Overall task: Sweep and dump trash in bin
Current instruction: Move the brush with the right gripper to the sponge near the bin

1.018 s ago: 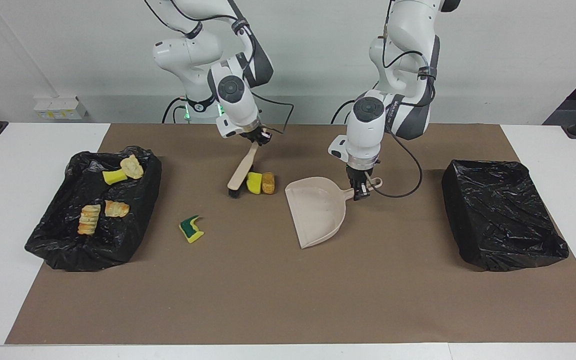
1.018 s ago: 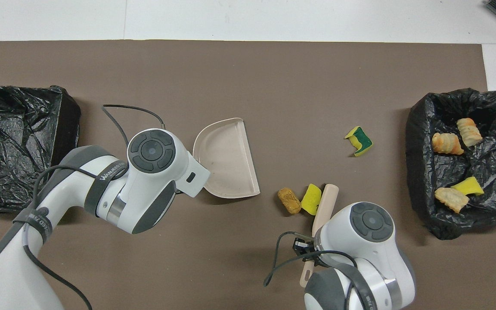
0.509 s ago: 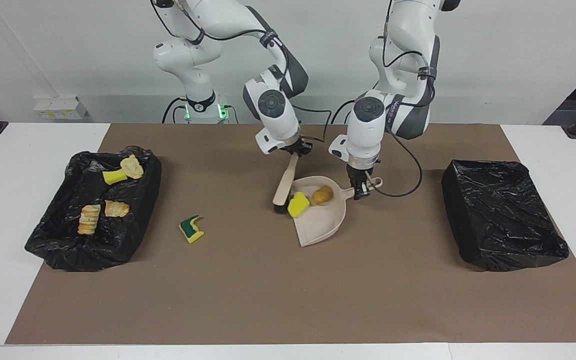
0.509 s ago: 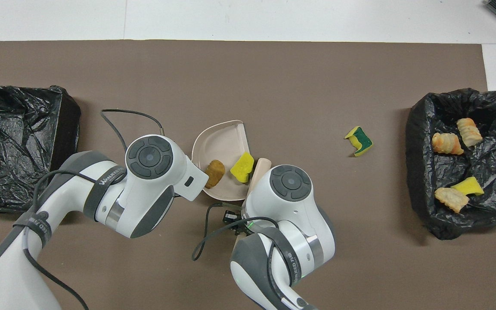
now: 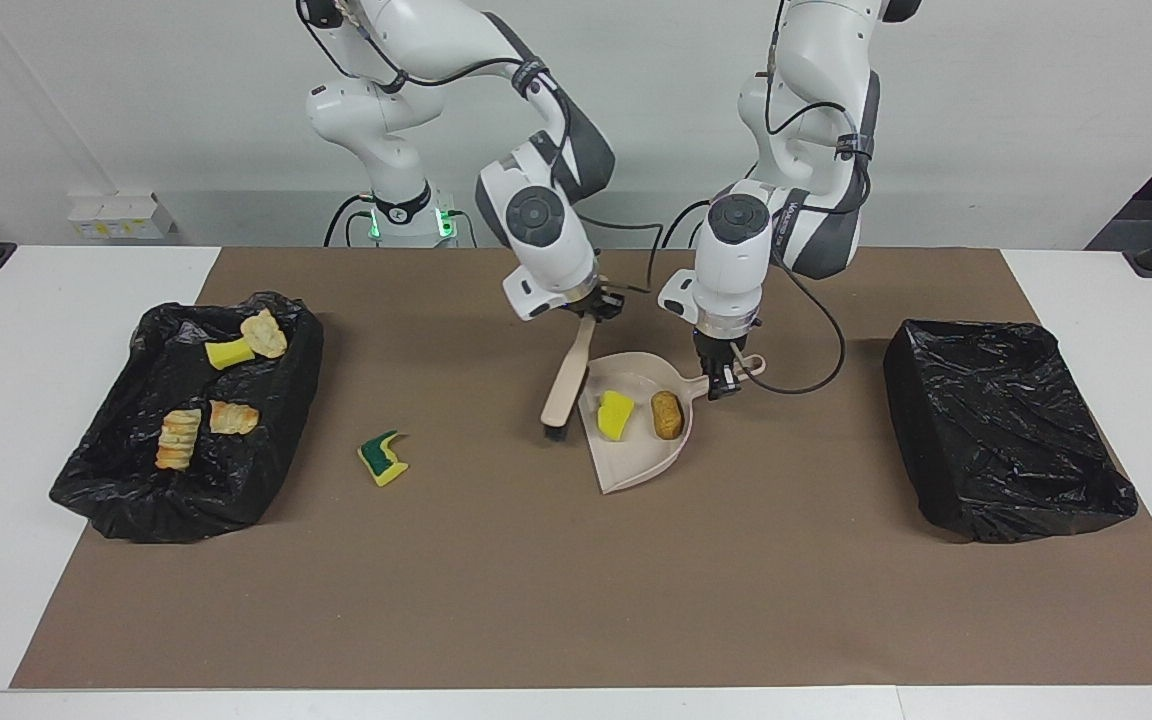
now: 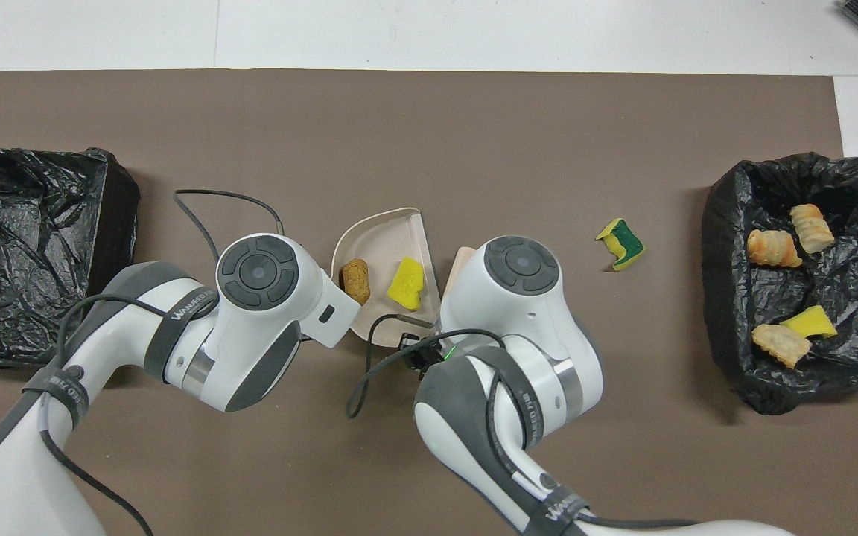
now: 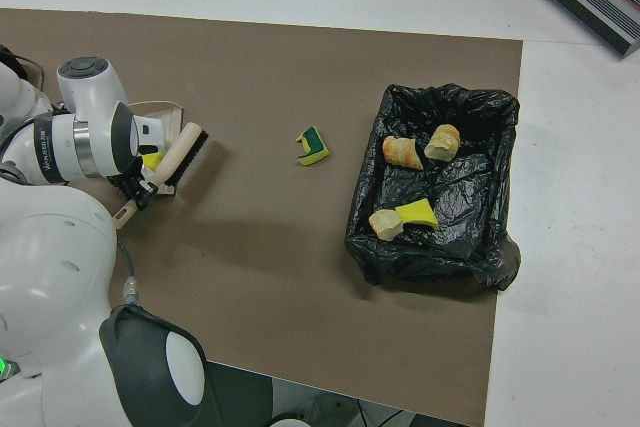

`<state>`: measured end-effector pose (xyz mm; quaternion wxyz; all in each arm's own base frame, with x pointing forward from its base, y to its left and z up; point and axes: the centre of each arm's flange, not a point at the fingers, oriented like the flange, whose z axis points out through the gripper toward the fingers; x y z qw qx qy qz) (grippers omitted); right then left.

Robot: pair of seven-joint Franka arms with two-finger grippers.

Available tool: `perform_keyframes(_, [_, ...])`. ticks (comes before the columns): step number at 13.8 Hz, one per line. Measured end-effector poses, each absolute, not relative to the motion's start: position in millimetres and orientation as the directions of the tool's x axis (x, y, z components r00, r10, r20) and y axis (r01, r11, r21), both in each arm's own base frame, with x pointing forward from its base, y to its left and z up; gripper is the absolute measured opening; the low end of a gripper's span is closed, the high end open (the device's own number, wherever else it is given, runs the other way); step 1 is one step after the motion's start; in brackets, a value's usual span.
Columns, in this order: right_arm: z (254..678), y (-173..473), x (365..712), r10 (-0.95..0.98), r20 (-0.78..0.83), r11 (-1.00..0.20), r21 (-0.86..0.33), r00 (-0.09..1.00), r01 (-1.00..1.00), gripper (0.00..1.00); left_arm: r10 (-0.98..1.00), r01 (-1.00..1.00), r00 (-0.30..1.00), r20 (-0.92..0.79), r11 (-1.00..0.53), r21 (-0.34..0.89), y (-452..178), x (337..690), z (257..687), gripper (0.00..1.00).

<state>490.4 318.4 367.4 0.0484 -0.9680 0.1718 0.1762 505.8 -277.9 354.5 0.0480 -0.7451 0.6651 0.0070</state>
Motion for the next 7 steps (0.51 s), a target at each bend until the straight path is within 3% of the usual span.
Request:
perform_keyframes(3, [369,258,517,-0.321,-0.317,-0.946,0.065,0.892,-0.318,0.26,-0.991,-0.992,0.115,-0.074,-0.111,-0.062,-278,506,354,0.31])
perform_keyframes(7, [380,183,539,-0.212,-0.264,-0.948,0.288,0.941,-0.133,0.26,-0.991,-0.992,0.115,-0.074,-0.111,-0.062,-278,506,354,0.31])
